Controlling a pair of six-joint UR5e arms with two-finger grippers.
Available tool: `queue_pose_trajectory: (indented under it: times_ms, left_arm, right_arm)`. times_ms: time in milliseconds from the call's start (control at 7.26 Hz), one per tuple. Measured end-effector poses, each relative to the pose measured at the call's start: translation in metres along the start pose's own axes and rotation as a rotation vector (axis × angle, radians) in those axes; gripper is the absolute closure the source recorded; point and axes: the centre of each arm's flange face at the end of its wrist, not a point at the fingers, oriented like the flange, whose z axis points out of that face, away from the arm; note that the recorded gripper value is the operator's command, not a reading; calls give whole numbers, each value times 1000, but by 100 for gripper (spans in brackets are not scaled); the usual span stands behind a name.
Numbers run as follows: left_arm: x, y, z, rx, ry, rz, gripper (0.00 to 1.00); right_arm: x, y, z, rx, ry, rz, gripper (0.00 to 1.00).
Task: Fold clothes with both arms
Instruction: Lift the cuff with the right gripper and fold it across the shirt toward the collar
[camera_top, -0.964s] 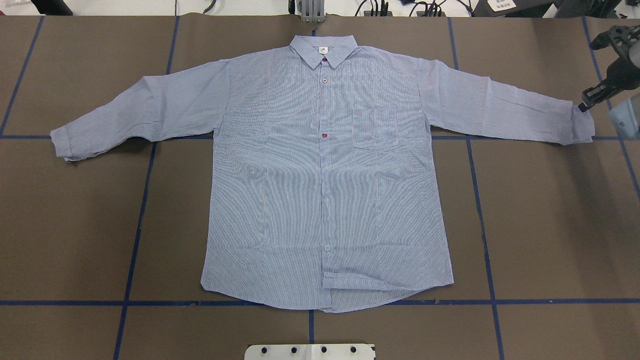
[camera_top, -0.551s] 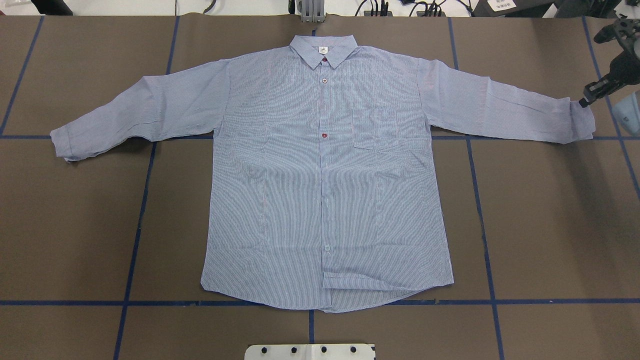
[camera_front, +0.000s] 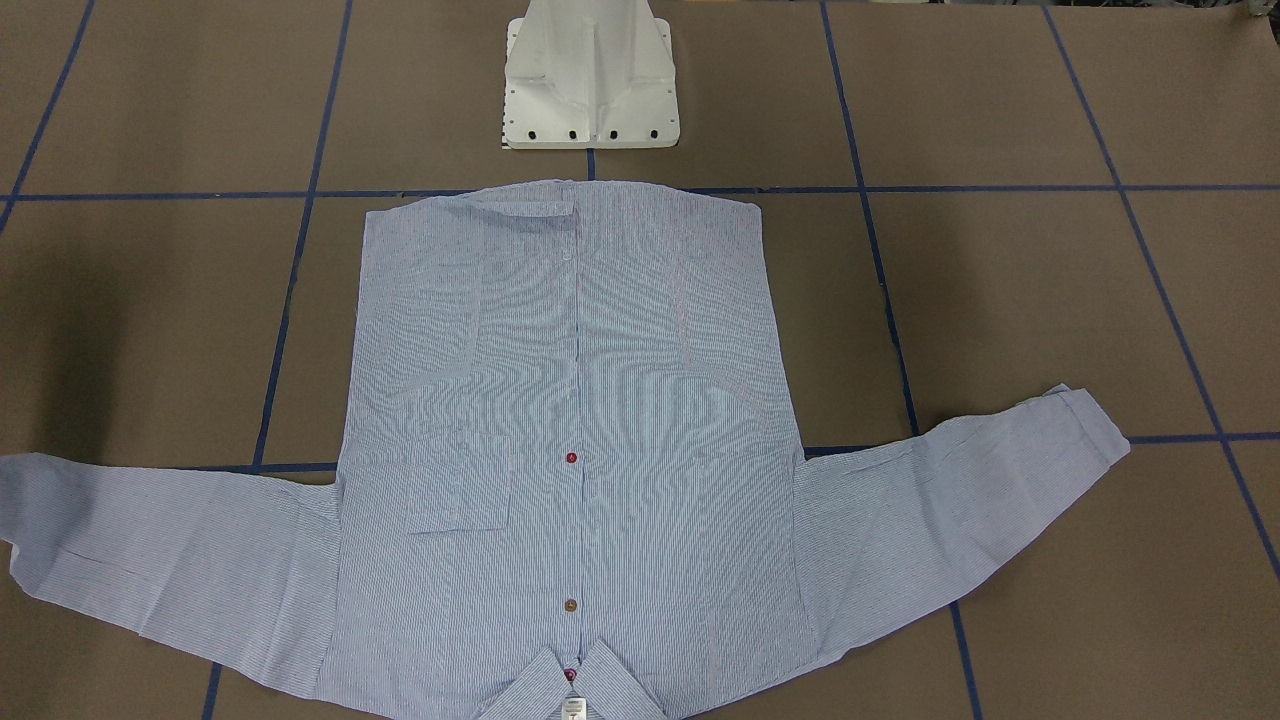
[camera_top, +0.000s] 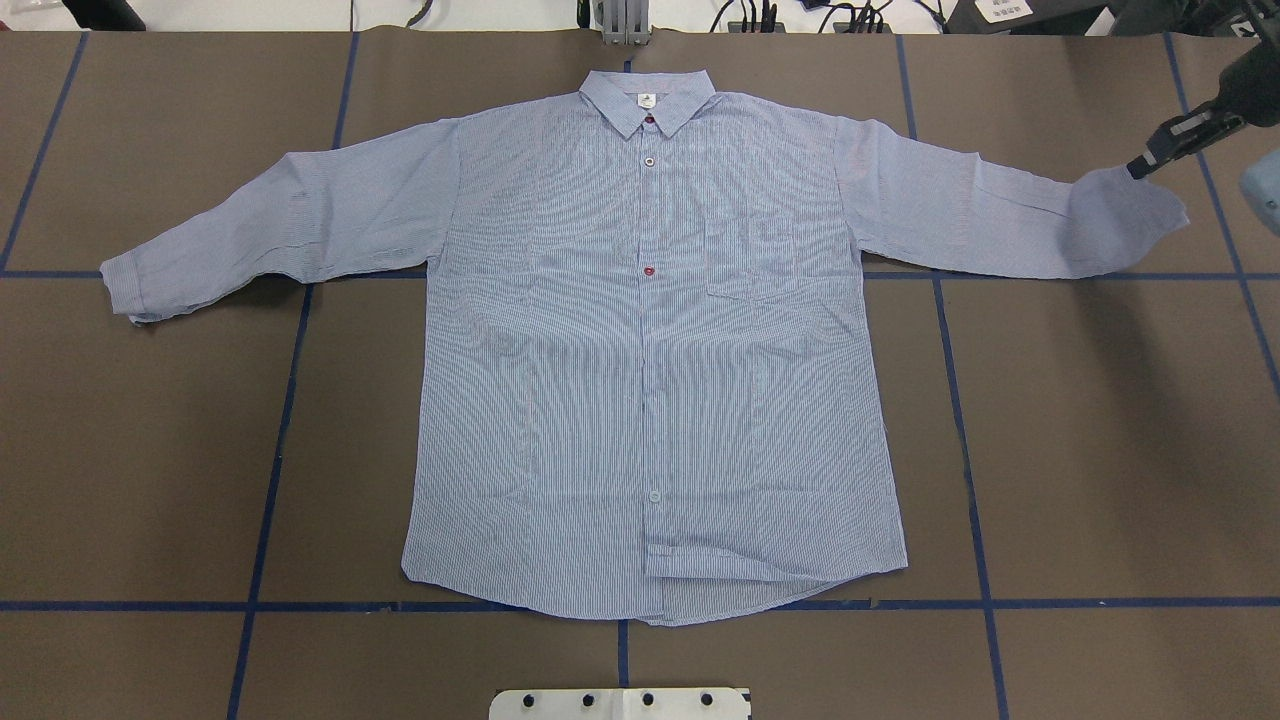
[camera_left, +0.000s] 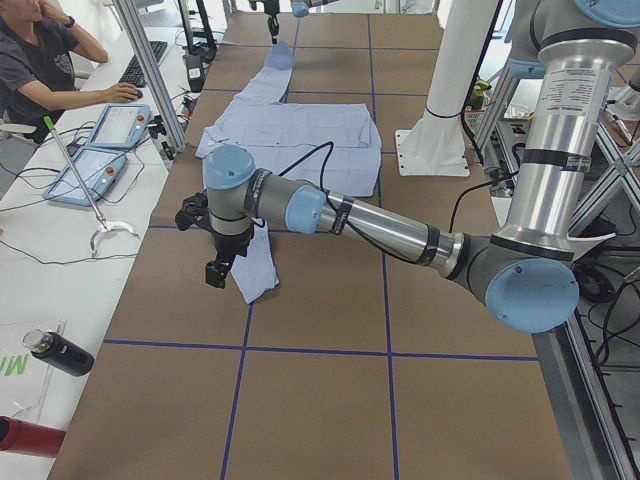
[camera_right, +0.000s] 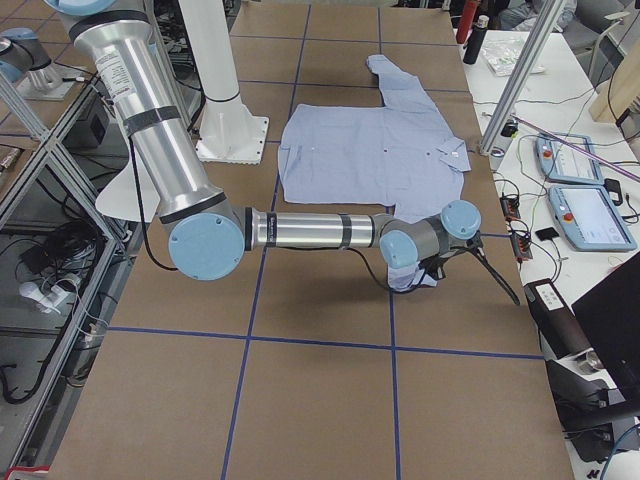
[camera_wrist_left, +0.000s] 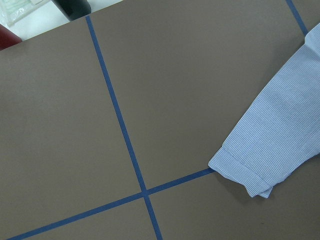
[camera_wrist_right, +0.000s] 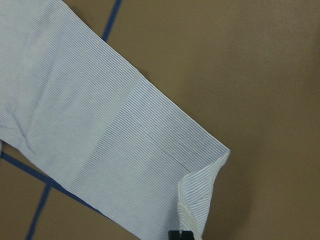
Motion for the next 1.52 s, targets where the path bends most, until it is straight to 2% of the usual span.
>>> queue_pose_trajectory:
  times_ms: [276, 551, 1102, 1515]
  left_arm:
    - [-1, 0, -2, 3, -2, -3, 0]
    - [-2, 0, -3, 5, -4, -4, 0]
    - [-7, 3, 0, -4, -7, -14, 0]
    - [-9, 4, 2, -7, -9, -17, 0]
  right_arm:
    - [-95, -60, -28, 57, -71, 61, 100]
    - [-208, -125, -26, 79, -94, 62, 100]
    - [-405, -209, 18, 148, -30, -4, 100]
    - [-455, -243, 32, 185, 31, -18, 100]
